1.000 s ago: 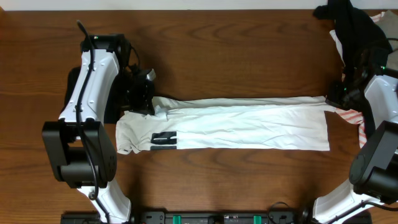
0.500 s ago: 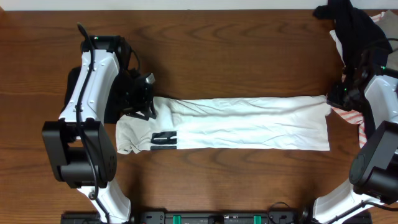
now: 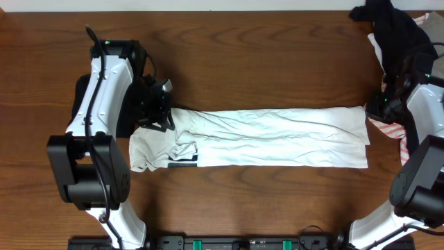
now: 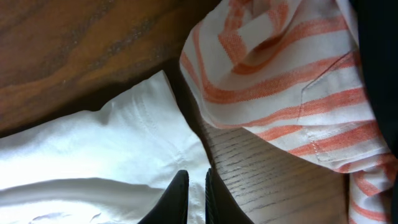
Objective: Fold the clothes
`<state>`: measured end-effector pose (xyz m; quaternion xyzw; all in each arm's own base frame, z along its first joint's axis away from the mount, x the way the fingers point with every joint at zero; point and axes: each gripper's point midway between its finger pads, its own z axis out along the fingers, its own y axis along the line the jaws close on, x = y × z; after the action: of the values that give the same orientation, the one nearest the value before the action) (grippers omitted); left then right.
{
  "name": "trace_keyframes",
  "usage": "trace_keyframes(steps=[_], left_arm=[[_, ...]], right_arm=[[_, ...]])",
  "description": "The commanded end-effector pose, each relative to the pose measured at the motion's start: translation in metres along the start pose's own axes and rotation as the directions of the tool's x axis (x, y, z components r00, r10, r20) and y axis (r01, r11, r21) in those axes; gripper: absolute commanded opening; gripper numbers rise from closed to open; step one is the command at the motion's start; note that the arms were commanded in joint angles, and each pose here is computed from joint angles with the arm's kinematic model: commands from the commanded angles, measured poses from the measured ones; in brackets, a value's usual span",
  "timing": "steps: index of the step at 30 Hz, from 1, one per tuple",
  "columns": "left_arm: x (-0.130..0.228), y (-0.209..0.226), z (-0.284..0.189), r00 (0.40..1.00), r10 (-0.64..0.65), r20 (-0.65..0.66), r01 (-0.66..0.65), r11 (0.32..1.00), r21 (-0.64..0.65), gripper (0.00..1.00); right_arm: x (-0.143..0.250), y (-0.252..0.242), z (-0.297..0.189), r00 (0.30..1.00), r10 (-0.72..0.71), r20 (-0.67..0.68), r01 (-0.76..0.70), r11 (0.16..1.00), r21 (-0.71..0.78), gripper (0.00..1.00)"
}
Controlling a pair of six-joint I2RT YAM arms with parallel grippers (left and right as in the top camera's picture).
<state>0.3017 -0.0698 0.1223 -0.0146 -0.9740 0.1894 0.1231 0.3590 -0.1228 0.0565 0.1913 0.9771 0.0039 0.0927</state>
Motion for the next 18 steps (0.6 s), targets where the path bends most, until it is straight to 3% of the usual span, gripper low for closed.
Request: trace_keyframes(steps=[1, 9, 14, 18], left_arm=[[-0.009, 0.003, 0.0, 0.999, -0.001, 0.039, 0.002, 1.0, -0.009, 0.24], [-0.047, 0.007, 0.0, 0.986, -0.014, 0.169, 0.018, 1.0, -0.022, 0.2], [-0.047, 0.037, 0.004, 0.979, -0.103, 0.178, 0.132, 0.978, -0.16, 0.2], [-0.049, 0.044, 0.017, 0.977, -0.114, 0.18, 0.145, 0.974, -0.173, 0.29]], right_arm=[[-0.002, -0.004, -0.007, 1.0, -0.001, 0.022, 0.001, 1.0, 0.01, 0.1], [0.0, -0.004, -0.007, 1.0, -0.001, 0.011, 0.001, 1.0, 0.01, 0.1], [0.0, -0.004, -0.007, 1.0, -0.001, 0.011, 0.001, 1.0, 0.01, 0.11], [0.0, -0.004, -0.007, 1.0, -0.001, 0.011, 0.001, 1.0, 0.01, 0.11]])
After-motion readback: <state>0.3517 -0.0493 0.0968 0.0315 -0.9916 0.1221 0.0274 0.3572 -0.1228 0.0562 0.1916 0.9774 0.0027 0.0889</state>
